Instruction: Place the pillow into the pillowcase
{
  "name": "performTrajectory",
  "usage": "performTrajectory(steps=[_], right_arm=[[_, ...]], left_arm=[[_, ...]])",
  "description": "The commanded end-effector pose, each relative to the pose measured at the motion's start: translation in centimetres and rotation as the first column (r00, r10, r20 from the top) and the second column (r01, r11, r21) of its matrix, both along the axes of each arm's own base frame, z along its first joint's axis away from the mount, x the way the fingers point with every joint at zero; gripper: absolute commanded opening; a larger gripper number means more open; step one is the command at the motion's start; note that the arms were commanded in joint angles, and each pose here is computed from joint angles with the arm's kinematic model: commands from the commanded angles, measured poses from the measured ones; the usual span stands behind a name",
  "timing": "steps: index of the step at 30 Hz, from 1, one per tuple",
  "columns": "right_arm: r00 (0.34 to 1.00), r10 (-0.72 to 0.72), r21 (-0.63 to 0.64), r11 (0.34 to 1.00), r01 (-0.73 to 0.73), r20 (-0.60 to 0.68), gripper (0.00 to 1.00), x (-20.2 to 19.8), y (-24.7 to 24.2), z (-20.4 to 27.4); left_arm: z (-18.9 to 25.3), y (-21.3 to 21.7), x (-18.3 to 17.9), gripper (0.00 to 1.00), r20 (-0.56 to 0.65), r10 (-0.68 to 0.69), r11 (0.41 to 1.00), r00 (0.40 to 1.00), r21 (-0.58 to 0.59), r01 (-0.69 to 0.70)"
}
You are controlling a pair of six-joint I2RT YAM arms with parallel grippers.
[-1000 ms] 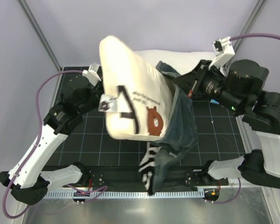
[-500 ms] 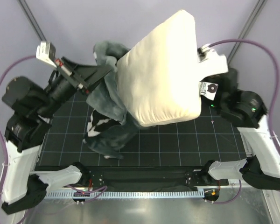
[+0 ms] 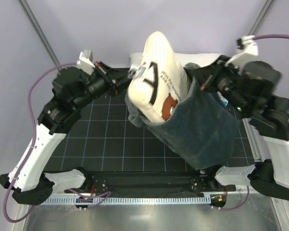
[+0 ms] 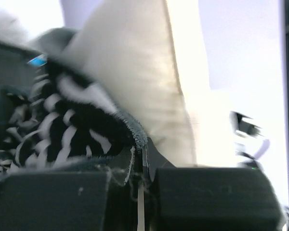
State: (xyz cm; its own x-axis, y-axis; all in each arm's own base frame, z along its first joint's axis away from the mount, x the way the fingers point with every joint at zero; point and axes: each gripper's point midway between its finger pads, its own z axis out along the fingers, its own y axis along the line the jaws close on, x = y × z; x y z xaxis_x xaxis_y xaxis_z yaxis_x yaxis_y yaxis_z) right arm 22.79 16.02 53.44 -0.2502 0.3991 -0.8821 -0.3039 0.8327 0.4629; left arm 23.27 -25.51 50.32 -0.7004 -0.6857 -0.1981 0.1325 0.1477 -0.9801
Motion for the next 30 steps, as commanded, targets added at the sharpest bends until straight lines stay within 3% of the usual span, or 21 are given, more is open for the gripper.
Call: performTrajectory(steps=[1, 3, 5, 7, 8, 11, 12, 14, 18, 22, 25, 26, 30], right_arm=[[1.000, -0.012, -0.032, 0.999, 0.011, -0.024, 0.04, 3.2, 2.5, -2.2], [1.000, 0.008, -0.027, 1.000, -0.009, -0.020, 0.04, 3.1, 2.9, -2.7], [0.999, 0.019, 0.015, 1.000, -0.020, 0.033, 0.04, 2.2, 2.2, -0.8], [0.996, 0.020, 0.052, 0.998, -0.025, 0.085, 0.04, 1.4, 1.5, 1.3], [0.992, 0.018, 0.084, 0.996, -0.029, 0.129, 0.04, 0.7, 0.8, 3.4], [0.976, 0.008, 0.144, 0.989, -0.040, 0.216, 0.04, -1.0, -0.8, 7.5], [0.970, -0.013, 0.175, 0.984, -0.030, 0.242, 0.04, -1.3, -1.5, 8.7], [0.956, -0.064, 0.224, 0.975, -0.002, 0.286, 0.04, -2.0, -3.1, 10.3], [0.934, -0.096, 0.277, 0.961, -0.004, 0.345, 0.04, -2.7, -4.1, 12.1], [0.941, -0.104, 0.261, 0.965, 0.017, 0.323, 0.04, -2.3, -4.1, 10.8], [0.956, -0.064, 0.236, 0.972, -0.006, 0.286, 0.04, -1.5, -2.5, 8.3], [0.967, -0.043, 0.209, 0.978, -0.012, 0.253, 0.04, -0.4, -1.1, 6.3], [0.982, 0.049, 0.160, 0.984, -0.079, 0.181, 0.04, 1.3, 2.5, 1.8]], left_arm=[[16.8, 5.5, -6.7, 0.00, 0.381, 0.083, 0.963, 0.921, -0.269, 0.025], [19.3, 6.9, -8.1, 0.01, 0.468, 0.120, 0.968, 0.876, -0.250, 0.000], [18.0, 7.2, -7.9, 0.00, 0.471, 0.135, 0.979, 0.872, -0.198, -0.044], [15.8, 7.0, -7.3, 0.01, 0.446, 0.130, 0.983, 0.885, -0.175, -0.057], [11.5, 5.4, -5.1, 0.01, 0.369, 0.107, 0.990, 0.923, -0.123, -0.065], [7.6, 5.6, -5.4, 0.01, 0.317, 0.106, 0.986, 0.942, -0.156, -0.058], [4.0, 5.0, -4.6, 0.00, 0.241, 0.095, 0.986, 0.966, -0.153, -0.059], [3.4, 4.7, -4.2, 0.00, 0.241, 0.093, 0.981, 0.966, -0.187, -0.048], [7.3, 3.6, -4.8, 0.00, 0.313, 0.033, 0.982, 0.949, -0.187, 0.027], [17.1, 3.3, -6.8, 0.01, 0.475, -0.006, 0.970, 0.880, -0.211, 0.120], [20.2, 3.8, -8.2, 0.01, 0.525, -0.020, 0.968, 0.851, -0.203, 0.148], [22.5, 5.0, -9.6, 0.00, 0.590, 0.012, 0.968, 0.807, -0.209, 0.139], [23.4, 8.1, -12.0, 0.01, 0.675, 0.102, 0.980, 0.731, -0.193, 0.042]])
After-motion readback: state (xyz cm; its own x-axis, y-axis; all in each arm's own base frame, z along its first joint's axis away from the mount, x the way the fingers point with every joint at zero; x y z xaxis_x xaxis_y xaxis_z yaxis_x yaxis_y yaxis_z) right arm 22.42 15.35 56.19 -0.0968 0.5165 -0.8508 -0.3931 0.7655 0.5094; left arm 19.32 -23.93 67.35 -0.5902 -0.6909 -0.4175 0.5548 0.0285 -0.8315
